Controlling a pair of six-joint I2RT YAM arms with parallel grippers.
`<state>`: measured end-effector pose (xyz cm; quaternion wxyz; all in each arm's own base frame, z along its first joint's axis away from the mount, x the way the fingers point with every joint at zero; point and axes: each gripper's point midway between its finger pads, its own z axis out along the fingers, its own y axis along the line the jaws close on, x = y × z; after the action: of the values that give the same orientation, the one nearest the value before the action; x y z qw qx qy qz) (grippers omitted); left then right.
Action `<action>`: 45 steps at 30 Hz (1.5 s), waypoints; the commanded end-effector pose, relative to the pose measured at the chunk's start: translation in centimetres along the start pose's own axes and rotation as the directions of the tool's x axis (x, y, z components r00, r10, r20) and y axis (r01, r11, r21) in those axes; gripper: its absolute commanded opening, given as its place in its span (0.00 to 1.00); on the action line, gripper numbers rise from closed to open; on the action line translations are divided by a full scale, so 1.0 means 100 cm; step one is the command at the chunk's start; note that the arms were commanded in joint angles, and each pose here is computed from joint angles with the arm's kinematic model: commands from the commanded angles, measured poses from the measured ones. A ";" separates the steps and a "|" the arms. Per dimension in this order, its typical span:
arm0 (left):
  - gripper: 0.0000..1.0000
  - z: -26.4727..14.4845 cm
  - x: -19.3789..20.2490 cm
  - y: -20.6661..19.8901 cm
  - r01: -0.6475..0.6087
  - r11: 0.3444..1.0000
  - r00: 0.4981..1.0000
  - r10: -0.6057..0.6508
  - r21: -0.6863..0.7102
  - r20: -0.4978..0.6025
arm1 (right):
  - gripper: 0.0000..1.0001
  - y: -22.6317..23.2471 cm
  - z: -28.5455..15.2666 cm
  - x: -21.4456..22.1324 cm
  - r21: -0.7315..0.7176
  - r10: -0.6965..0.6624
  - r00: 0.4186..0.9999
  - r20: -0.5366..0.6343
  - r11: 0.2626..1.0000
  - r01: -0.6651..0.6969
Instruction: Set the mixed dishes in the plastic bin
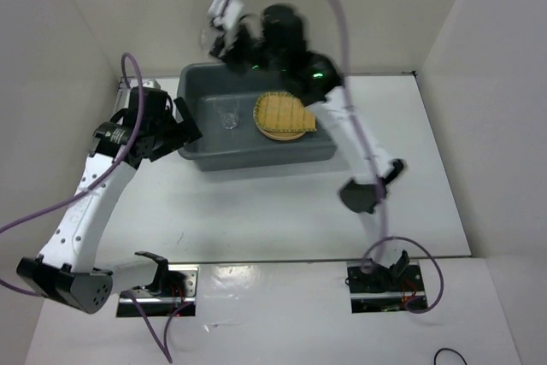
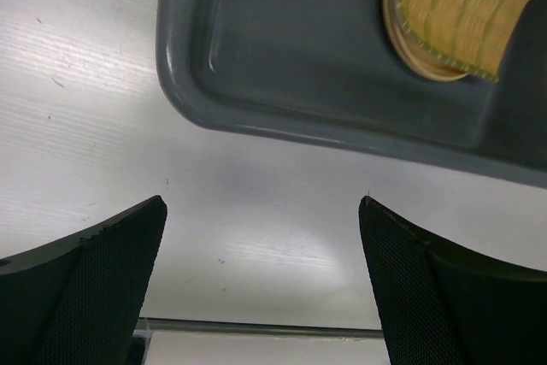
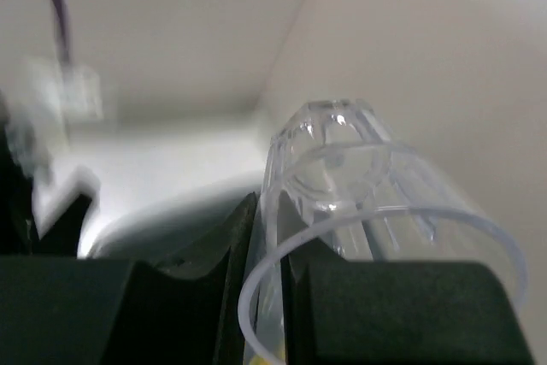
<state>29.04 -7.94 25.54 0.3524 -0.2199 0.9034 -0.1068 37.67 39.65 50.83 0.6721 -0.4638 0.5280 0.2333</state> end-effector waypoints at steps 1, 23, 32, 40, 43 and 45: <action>0.99 -0.047 -0.035 -0.002 0.018 0.999 0.989 -0.022 0.032 0.144 | 0.00 0.062 0.067 0.187 -0.092 0.081 0.906 -0.415 0.987 -0.130; 0.99 -0.086 -0.015 0.033 0.124 0.992 0.977 -0.126 0.026 0.173 | 0.10 0.139 0.082 0.358 -0.144 0.038 0.712 -0.701 0.971 -0.193; 0.99 -0.078 -0.016 0.031 0.123 0.992 0.978 -0.124 0.020 0.166 | 0.46 0.133 0.082 0.347 -0.169 -0.001 0.732 -0.682 0.973 -0.156; 0.99 -0.089 -0.043 0.036 0.065 0.997 0.966 -0.056 -0.028 0.252 | 0.97 0.053 0.075 0.230 0.011 -0.045 0.847 -0.530 0.998 0.059; 0.99 -0.080 -0.045 0.031 0.042 0.999 0.967 -0.035 -0.021 0.251 | 0.99 -0.025 0.030 0.156 0.230 0.047 0.905 -0.423 0.972 0.057; 0.99 -0.078 -0.045 0.025 0.028 0.999 0.962 -0.035 0.031 0.269 | 0.99 -0.066 -0.008 0.125 0.348 0.123 0.922 -0.368 0.938 0.014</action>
<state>24.90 -3.27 32.03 0.4386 -0.2637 0.8550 -0.0846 45.08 43.07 22.51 0.4461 -0.5151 0.7283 0.0724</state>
